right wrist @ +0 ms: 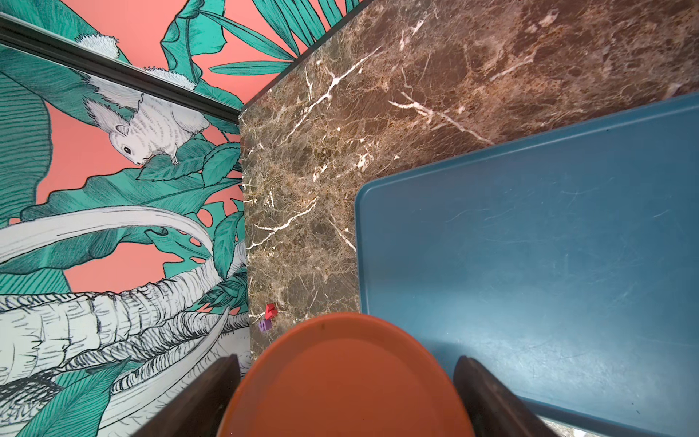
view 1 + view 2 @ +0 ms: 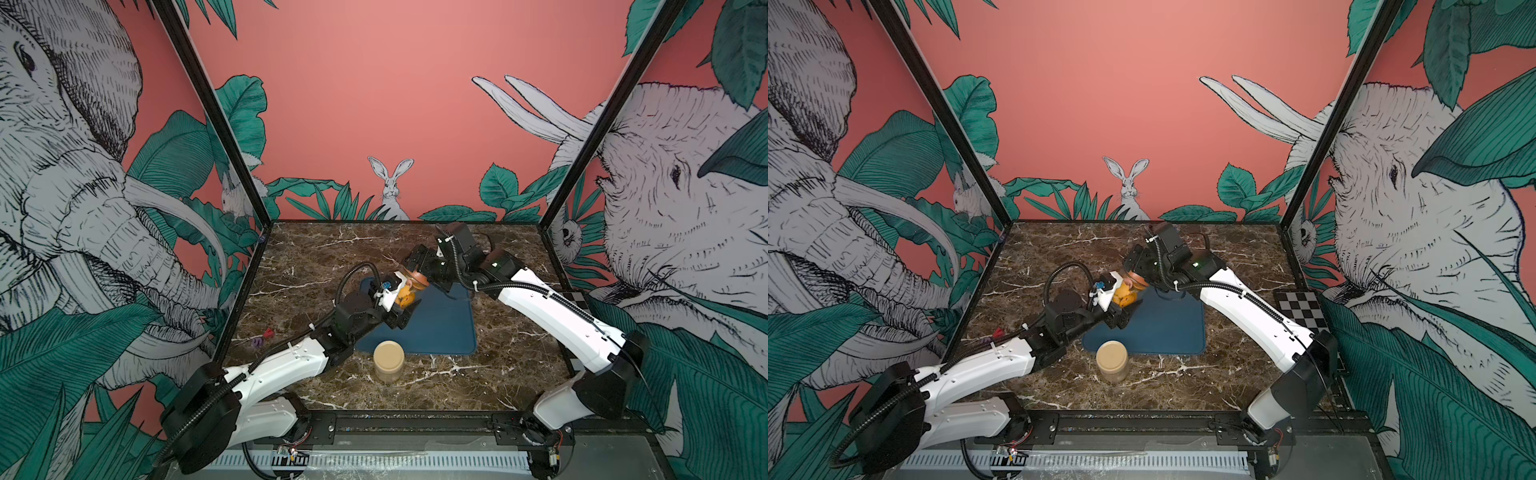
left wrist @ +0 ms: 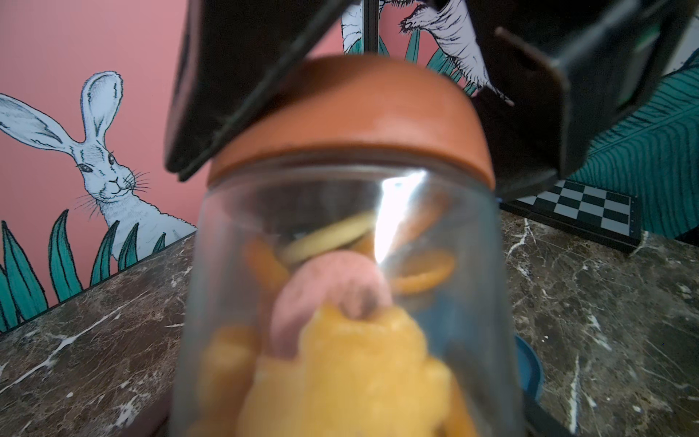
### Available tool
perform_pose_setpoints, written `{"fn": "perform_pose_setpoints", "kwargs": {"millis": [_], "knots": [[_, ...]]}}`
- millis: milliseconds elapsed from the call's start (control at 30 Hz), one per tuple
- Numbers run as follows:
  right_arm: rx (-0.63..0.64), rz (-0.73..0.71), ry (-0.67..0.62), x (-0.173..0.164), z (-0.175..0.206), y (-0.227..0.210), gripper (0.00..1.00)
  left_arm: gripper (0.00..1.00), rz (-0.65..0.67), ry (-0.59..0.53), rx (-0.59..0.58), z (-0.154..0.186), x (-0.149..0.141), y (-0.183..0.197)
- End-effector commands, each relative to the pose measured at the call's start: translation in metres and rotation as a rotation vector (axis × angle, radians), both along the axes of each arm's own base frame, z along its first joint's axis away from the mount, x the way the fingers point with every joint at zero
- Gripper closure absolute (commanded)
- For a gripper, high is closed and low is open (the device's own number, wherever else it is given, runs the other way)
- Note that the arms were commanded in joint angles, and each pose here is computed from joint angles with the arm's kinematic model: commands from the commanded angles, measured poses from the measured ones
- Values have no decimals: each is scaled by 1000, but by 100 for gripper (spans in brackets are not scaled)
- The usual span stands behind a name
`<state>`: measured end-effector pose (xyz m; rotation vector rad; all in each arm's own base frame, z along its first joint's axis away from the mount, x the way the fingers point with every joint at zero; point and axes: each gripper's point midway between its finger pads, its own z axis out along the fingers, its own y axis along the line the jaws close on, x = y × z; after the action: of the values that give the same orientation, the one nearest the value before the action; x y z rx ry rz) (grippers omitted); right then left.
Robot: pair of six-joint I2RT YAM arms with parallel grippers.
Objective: Pour the cookies out of the jar
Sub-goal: Unscrew the lid from the jar.
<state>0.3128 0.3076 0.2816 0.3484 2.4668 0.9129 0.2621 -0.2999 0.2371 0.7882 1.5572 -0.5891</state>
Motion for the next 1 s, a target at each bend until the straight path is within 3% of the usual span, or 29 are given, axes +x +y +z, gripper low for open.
{"fn": "perform_pose_setpoints", "kwargs": {"millis": [0,267,467,767,967], "knots": [[44,-52,19,3,1,3,8,100,-3,-127,-157,58,-3,1],[63,-48,3,3,2,4,16,100,-8,-111,-159,54,-3,0],[113,-15,-26,4,6,13,31,100,-8,-84,-194,57,-3,-1],[188,182,-192,5,27,34,60,100,-159,7,-419,91,-22,-13],[219,342,-307,-9,44,32,65,100,-308,74,-542,102,-27,-13]]}}
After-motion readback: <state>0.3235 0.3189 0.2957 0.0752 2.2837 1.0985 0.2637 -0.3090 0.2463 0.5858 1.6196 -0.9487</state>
